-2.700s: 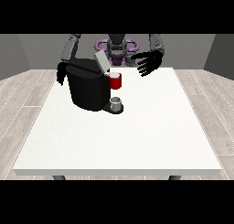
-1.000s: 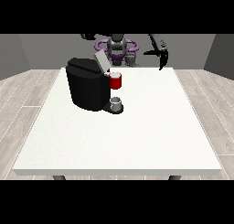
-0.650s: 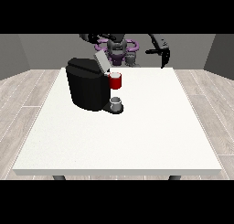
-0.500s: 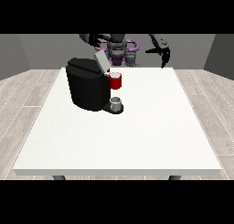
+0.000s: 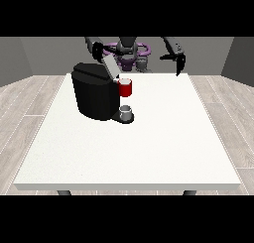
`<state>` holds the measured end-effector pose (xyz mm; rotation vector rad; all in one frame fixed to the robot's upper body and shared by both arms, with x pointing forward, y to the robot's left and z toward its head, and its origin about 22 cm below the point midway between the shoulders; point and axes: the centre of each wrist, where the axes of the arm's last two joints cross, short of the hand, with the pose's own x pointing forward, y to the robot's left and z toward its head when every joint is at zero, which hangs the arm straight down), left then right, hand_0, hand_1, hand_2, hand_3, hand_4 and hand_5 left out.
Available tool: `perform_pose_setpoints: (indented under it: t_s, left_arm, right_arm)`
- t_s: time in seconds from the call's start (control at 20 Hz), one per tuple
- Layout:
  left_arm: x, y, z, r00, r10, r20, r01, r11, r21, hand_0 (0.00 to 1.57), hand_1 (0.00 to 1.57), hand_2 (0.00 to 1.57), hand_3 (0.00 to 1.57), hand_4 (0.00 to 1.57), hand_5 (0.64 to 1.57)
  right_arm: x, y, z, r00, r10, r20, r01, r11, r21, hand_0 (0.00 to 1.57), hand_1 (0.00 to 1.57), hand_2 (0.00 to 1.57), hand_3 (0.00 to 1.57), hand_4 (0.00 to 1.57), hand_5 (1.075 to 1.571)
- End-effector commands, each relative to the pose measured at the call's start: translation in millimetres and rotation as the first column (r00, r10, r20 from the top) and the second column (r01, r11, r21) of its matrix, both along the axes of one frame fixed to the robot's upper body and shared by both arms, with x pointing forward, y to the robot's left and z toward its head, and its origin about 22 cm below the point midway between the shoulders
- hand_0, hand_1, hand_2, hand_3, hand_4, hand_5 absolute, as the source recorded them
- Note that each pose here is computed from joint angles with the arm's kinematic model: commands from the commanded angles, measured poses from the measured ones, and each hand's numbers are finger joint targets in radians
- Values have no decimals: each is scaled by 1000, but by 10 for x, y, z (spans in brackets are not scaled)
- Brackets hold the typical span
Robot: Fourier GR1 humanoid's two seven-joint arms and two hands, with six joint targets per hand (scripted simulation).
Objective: Insert the coffee pod into the coffee machine and close the lid
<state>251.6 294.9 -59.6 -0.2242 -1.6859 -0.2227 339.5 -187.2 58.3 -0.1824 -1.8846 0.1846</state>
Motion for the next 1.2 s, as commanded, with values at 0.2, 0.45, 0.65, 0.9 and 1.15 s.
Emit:
perform_pose_setpoints:
  t_s: [0.2,0.45,0.65,0.9,1.15]
  left_arm:
    - [-21,73,-11,1000,12,14,-12,999,32,0,0,0,0,286,1571]
    - [102,-81,29,999,-14,38,13,1000,9,0,0,0,0,353,1571]
    - [36,0,-10,1000,18,25,-18,1000,17,0,0,0,0,355,1571]
    - [276,53,198,996,-7,83,6,1000,10,0,0,0,0,381,1571]
    - [225,-47,133,1000,-3,28,3,1000,11,0,0,0,0,361,1571]
  right_arm:
    - [207,50,-108,1000,-19,-14,19,1000,-3,0,0,0,0,463,1571]
    - [433,-10,126,999,-36,25,35,999,18,0,0,0,0,439,1571]
    - [354,-145,-86,1000,-14,9,13,1000,15,0,0,0,0,363,1571]
    - [574,20,228,999,-27,39,26,999,18,0,0,0,0,385,1571]
    - [494,94,15,999,20,38,-19,1000,-13,0,0,0,0,396,1571]
